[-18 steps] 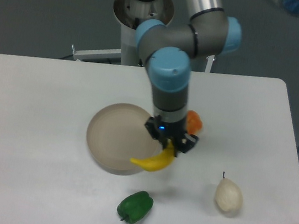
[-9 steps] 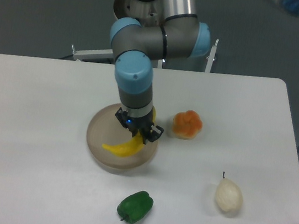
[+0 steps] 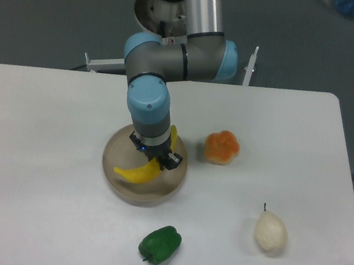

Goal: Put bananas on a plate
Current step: 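Lower the banana onto the plate with the gripper, then open the gripper to release the banana on the plate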

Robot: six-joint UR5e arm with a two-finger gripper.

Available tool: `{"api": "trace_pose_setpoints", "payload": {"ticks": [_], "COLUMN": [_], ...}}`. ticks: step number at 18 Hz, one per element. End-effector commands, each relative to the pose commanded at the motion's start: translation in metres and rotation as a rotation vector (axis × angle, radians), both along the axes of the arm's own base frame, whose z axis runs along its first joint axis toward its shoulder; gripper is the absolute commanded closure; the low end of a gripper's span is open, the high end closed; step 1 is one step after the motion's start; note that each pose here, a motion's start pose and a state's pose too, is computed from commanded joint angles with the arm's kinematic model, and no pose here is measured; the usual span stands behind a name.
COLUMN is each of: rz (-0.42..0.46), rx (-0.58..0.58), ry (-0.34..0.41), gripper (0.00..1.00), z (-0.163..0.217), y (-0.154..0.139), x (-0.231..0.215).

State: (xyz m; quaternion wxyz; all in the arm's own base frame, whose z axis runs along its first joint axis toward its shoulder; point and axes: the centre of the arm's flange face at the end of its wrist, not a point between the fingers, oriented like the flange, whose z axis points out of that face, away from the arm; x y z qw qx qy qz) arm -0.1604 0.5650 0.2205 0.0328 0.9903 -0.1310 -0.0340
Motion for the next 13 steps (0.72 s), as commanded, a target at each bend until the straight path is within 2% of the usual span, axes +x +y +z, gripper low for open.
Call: {"api": "trace_pose_setpoints", "payload": {"ticks": [5,13], "rz": [0.002,0.057], "rx": [0.002,-0.001], "ry": [-0.001,-0.001], "gripper": [0.72,0.72], "z": [-0.0019,-0.008], "y": [0.0044,0.0075], "x": [-0.0022,0.0002]}}
